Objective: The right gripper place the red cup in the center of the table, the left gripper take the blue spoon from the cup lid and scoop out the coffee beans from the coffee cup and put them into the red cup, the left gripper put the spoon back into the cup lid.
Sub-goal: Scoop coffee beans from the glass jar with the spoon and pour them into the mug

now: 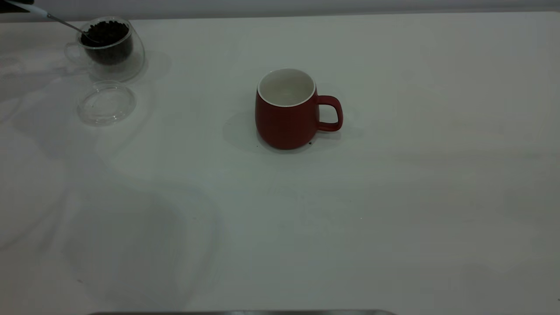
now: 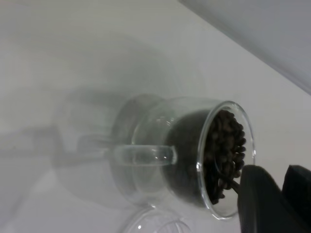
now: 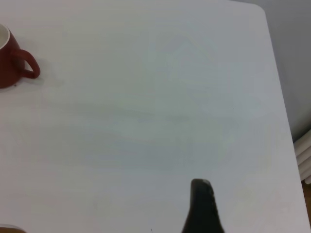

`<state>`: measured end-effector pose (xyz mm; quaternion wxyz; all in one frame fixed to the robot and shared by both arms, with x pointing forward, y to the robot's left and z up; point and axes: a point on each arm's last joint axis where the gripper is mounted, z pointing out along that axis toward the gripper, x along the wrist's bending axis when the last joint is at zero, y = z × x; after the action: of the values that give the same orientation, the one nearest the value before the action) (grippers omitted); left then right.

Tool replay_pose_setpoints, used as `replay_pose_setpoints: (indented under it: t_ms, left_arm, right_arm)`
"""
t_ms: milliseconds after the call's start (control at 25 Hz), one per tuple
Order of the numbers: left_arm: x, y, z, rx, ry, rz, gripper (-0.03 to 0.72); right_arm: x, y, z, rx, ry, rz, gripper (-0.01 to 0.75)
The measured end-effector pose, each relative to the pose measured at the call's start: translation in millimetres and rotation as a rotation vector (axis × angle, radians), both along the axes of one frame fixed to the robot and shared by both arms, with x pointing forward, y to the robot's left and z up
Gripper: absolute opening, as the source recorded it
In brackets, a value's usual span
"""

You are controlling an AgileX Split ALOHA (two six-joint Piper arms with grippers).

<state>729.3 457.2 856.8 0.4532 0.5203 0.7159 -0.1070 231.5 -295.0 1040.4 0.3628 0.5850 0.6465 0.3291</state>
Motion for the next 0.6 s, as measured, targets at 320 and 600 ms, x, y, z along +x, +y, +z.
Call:
replay_pose_setpoints:
  t_ms: [320, 600]
  left_arm:
    - [-2.3, 0.0, -15.6, -0.045, 0.026, 0.001, 0.118]
    - [-1.3, -1.0, -19.1, -0.071, 0.013, 0.008, 0.118]
  right_arm:
    - [0.0, 0.0, 0.0, 0.0, 0.0, 0.0, 0.588]
    - [0.0, 0.0, 0.0, 0.0, 0.0, 0.0, 0.588]
